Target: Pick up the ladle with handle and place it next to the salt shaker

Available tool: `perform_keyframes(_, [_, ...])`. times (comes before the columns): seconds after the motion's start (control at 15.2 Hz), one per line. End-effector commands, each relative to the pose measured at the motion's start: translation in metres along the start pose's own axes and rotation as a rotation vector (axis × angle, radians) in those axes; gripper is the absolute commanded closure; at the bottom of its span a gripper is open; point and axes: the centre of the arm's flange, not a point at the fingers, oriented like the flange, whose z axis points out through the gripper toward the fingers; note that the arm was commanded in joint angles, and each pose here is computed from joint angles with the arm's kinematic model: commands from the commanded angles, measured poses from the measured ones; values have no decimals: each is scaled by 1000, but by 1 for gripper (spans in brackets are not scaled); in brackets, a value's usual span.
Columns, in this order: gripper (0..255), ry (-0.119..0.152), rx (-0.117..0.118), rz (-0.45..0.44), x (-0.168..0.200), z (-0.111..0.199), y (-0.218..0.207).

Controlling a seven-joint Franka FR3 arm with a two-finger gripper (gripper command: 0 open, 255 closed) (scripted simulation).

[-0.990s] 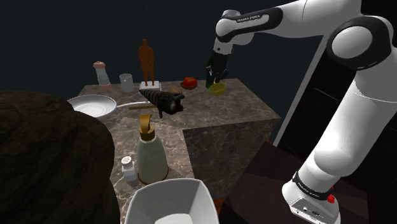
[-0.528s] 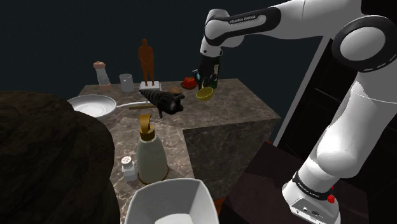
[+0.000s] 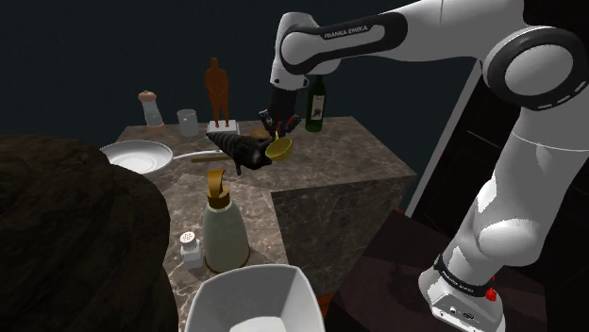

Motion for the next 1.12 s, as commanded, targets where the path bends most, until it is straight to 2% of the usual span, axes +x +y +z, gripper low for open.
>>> perform_keyframes(0.0, [255, 0, 1, 2, -15, 6, -22])
perform_keyframes(0.59, [255, 0, 1, 2, -74, 26, -121])
perform_keyframes(1.06, [255, 0, 1, 2, -71, 63, -115])
